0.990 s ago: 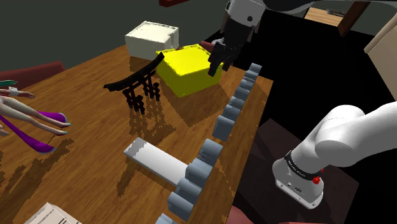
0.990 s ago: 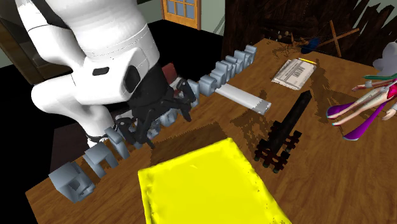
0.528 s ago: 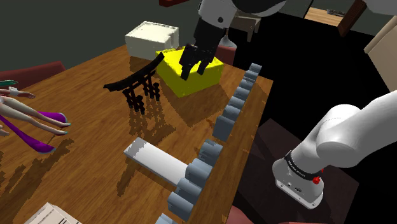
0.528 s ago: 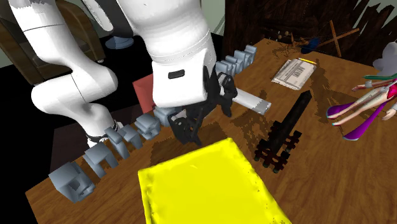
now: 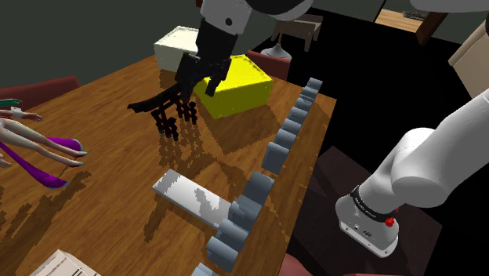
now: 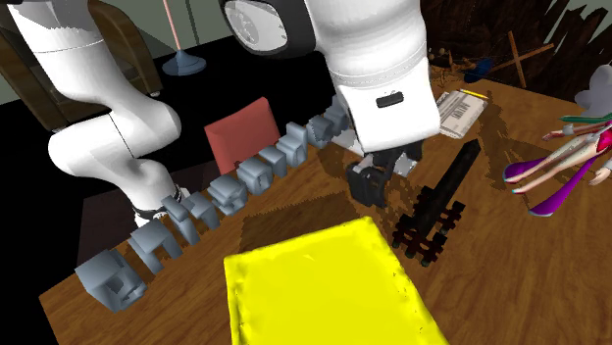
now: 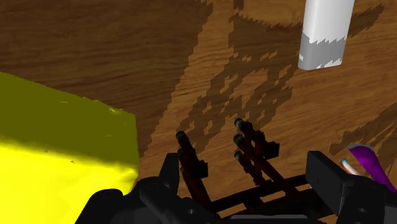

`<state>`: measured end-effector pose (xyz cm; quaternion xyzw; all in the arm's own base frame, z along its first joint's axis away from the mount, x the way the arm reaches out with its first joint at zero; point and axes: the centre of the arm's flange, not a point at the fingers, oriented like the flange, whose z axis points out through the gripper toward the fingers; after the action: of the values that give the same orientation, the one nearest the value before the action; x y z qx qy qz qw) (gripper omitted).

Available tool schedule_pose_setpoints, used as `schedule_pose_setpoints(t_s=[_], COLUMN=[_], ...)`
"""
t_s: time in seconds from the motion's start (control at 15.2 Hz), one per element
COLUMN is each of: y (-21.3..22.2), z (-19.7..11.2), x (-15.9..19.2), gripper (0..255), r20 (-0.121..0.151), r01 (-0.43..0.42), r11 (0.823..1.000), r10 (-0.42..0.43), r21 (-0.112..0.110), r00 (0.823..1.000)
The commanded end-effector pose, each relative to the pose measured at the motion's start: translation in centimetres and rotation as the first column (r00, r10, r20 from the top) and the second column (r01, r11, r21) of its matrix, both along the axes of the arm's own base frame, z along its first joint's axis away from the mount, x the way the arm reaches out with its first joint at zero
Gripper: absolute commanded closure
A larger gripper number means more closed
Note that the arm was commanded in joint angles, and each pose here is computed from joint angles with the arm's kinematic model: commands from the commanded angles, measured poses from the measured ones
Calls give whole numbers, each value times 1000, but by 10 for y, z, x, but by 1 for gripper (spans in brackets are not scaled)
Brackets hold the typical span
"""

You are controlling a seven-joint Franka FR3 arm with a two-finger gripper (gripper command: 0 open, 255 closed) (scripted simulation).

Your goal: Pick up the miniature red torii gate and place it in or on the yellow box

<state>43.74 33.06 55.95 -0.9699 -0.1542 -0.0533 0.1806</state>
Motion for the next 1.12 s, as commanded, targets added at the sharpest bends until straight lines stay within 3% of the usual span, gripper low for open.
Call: schedule_pose_setpoints(t_s=[0.0,0.13,0.66,1.06], y=[24,42,58,58], z=[-1,1,-36,-36], x=[5,9,11,11], gripper=[0,0,0,0], r20=[4,7,7,7], r01=[-19,-33,-33,-33], r11=[1000,999,999,999], r10=[19,33,33,33], r21=[20,35,35,35], r00=[1000,999,999,999])
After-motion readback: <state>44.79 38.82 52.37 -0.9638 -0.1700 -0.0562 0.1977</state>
